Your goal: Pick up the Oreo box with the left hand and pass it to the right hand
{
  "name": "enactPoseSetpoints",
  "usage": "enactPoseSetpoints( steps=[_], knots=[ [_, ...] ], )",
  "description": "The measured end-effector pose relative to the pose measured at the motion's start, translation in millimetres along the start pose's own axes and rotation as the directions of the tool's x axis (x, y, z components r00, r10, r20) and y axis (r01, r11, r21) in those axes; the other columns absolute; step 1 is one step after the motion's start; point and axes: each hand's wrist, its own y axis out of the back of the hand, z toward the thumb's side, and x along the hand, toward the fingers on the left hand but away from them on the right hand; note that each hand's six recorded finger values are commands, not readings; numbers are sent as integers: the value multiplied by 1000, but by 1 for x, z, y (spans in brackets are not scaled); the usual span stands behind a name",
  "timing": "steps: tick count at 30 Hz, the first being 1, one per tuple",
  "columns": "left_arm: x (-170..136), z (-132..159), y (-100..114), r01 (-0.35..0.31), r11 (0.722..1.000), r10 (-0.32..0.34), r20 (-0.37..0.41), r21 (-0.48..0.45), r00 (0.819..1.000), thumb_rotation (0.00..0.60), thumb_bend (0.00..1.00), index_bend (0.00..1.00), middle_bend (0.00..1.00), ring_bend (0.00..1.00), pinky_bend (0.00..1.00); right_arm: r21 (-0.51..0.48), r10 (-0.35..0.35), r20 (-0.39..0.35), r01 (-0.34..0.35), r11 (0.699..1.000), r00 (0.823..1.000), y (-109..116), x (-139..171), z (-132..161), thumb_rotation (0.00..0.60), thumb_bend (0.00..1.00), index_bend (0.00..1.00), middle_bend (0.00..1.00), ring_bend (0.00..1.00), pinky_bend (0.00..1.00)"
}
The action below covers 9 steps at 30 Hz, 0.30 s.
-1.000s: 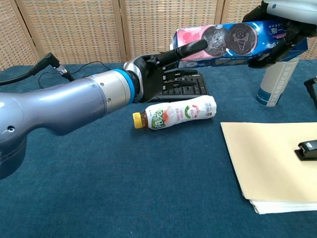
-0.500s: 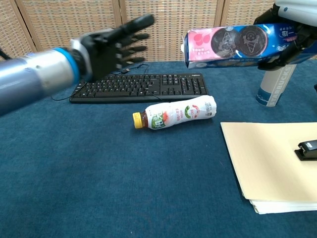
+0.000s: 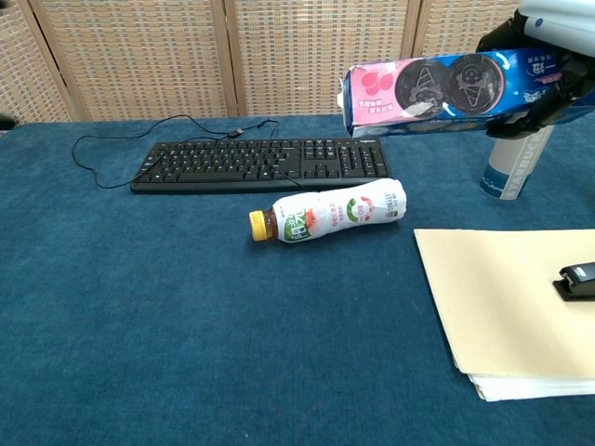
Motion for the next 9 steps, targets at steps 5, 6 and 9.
enactPoseSetpoints(
  steps=[5, 6, 9],
  knots=[
    [-49, -35, 11, 18, 995, -6, -119, 101, 993, 600, 0, 0, 0, 0, 0, 8, -2, -5, 2, 1000, 1000, 0, 3, 3, 600, 546, 729, 640, 745, 805],
    [-53, -37, 11, 23, 994, -9, -128, 108, 992, 600, 0, 0, 0, 0, 0, 7, -2, -5, 2, 1000, 1000, 0, 3, 4, 600, 545, 729, 640, 745, 805],
    [-62, -44, 8, 38, 988, -15, -147, 149, 989, 600, 0, 0, 0, 0, 0, 11, -4, -5, 4, 1000, 1000, -1, 5, 5, 600, 545, 729, 640, 746, 805]
  ],
)
